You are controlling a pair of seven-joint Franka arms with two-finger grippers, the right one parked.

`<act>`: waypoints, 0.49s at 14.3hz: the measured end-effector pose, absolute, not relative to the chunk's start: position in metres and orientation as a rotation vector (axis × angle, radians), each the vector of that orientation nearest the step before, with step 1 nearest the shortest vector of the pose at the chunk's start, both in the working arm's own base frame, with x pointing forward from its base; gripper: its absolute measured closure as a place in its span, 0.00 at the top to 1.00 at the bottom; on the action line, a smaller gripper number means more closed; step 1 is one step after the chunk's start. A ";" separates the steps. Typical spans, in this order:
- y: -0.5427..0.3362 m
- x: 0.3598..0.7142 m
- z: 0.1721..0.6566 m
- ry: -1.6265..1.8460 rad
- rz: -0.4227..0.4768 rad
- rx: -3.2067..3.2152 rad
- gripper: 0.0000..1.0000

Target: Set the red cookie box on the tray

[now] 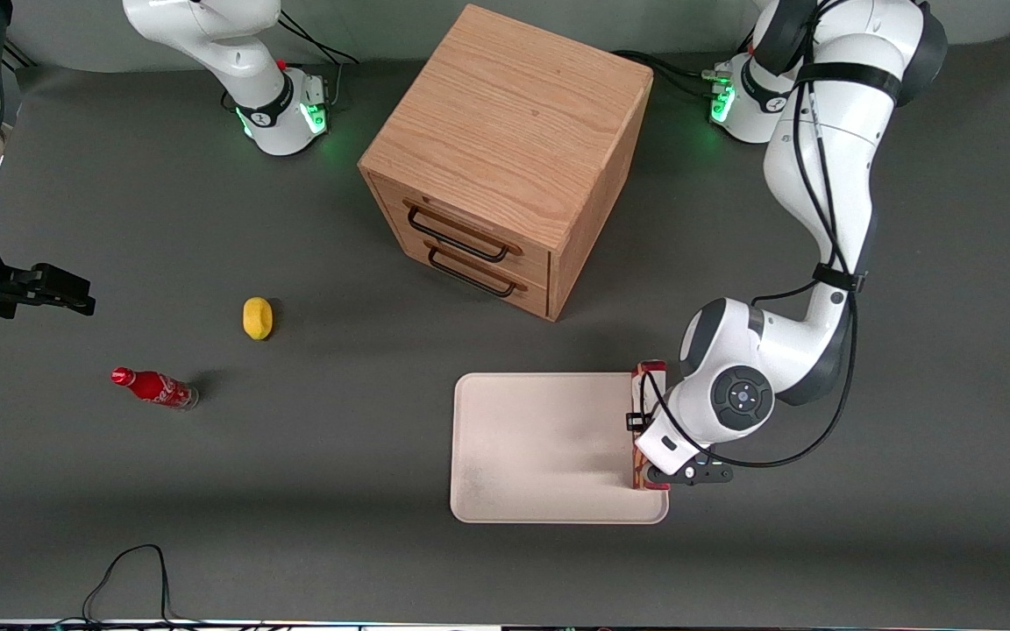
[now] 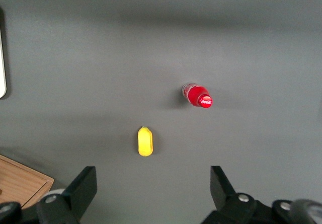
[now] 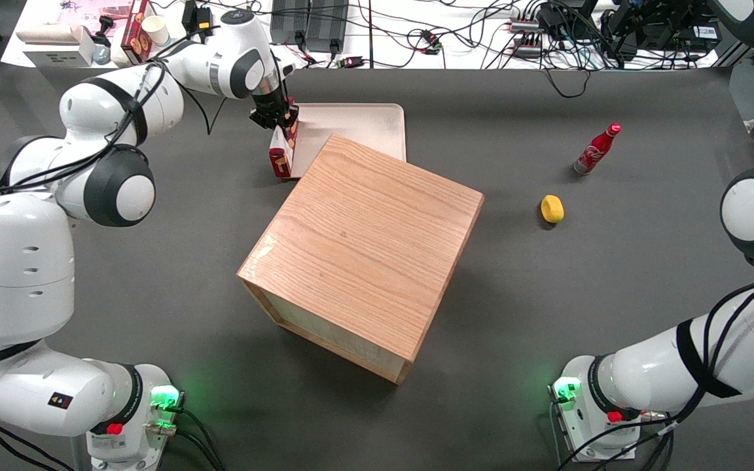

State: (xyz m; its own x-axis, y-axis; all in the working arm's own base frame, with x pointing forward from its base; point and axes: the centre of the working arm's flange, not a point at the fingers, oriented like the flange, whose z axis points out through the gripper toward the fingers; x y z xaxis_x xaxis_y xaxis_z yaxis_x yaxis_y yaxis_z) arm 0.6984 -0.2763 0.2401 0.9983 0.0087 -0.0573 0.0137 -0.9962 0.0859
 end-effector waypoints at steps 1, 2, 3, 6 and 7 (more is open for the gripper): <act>-0.276 0.698 0.240 0.017 -0.086 3.054 0.40; -0.277 0.699 0.241 0.017 -0.078 3.052 0.52; -0.277 0.700 0.246 0.017 -0.066 3.050 0.62; -0.274 0.703 0.286 0.018 -0.011 3.045 0.95; -0.267 0.703 0.306 0.026 -0.005 3.051 1.00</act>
State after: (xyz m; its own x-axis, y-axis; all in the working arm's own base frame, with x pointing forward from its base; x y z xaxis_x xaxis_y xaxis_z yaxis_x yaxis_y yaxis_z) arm 0.7027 -0.2673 0.3062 0.9999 0.0166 -0.0043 0.0169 -0.9957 0.0907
